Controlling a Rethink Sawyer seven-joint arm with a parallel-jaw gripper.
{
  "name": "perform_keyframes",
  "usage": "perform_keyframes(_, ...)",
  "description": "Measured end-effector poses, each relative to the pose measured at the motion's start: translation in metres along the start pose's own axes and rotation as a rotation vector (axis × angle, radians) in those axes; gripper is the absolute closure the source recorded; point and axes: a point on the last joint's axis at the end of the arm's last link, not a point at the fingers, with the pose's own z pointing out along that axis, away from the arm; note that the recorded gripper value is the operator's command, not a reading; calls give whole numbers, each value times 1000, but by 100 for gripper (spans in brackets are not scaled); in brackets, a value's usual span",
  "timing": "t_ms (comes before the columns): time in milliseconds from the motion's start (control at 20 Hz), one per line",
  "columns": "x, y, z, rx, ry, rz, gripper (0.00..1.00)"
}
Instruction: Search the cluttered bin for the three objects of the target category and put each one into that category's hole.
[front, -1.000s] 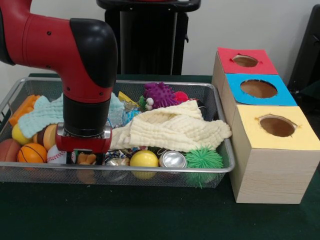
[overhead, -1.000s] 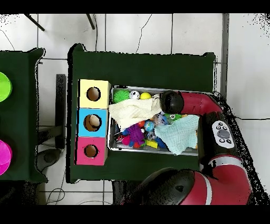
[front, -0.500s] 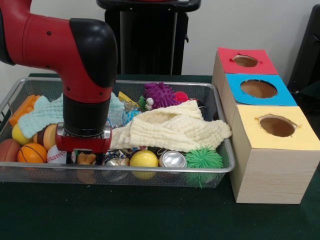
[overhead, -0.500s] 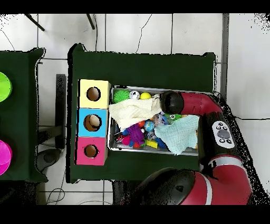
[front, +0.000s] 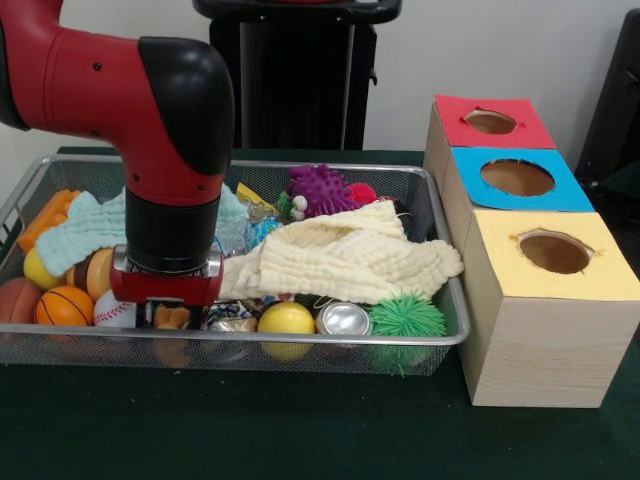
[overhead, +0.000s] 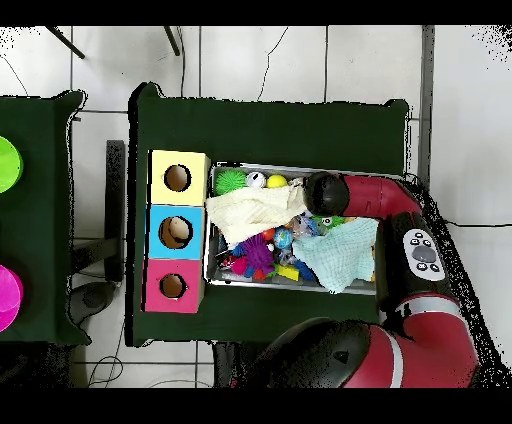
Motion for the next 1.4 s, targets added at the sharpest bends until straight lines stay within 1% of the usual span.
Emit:
perform_keyframes(850,1,-1,1,-4,0,5,100)
perform_keyframes(1050,2,-2,-2,-8,1,10,100)
perform_keyframes(1350,5,-6,-18,-14,2,25,100)
perform_keyframes(1400,5,-9,-27,-14,-1,35,100)
